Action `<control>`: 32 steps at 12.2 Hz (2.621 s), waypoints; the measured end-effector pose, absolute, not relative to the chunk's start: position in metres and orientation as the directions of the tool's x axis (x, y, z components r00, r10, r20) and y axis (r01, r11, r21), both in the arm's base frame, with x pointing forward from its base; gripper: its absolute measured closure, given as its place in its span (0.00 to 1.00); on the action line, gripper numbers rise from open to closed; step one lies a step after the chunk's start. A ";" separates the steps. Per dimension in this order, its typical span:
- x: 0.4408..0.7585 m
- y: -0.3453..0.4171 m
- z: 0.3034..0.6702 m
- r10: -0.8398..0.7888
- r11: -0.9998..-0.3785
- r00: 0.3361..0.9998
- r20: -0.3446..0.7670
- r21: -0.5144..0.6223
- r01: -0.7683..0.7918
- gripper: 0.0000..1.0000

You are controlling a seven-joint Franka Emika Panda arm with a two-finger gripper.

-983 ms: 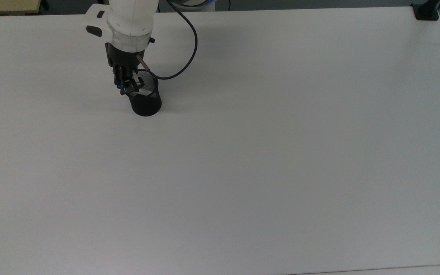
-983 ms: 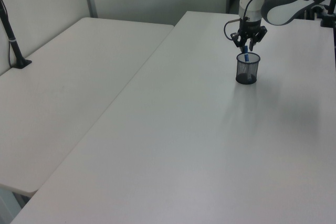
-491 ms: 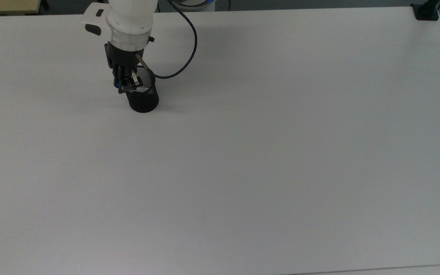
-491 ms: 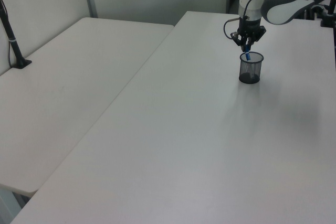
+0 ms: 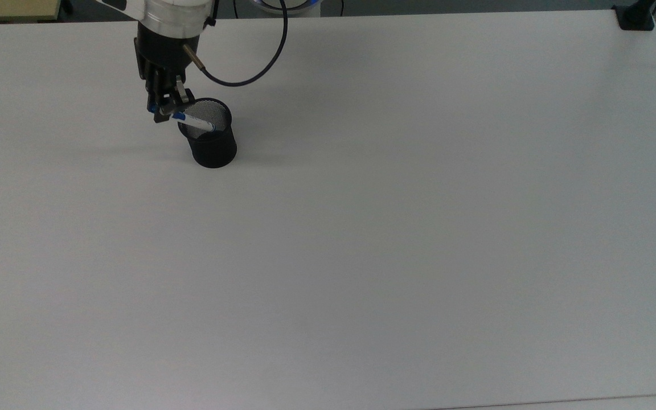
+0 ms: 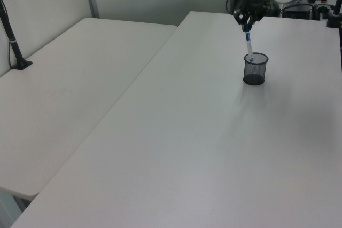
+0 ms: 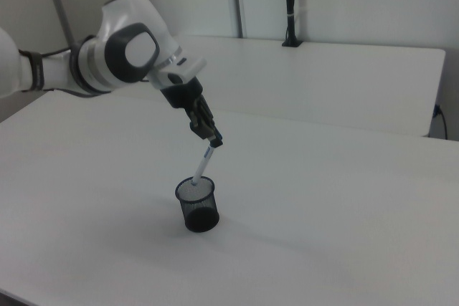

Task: Remove the marker
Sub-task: 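Lift the marker up out of the pen cup, then carry the marker beside the cup and lower it onto the table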

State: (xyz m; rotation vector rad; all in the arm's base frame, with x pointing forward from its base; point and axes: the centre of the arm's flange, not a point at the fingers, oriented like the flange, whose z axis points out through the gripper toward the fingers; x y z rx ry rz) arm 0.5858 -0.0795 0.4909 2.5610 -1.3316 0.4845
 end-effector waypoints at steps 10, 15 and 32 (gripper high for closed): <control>0.591 0.025 0.528 -0.253 -0.954 0.962 0.100 0.142 -0.265 0.81; 0.621 0.075 0.429 0.007 -0.995 1.000 -0.030 0.094 0.010 0.81; 0.650 0.126 0.314 0.009 -0.999 1.000 0.029 -0.053 0.011 0.41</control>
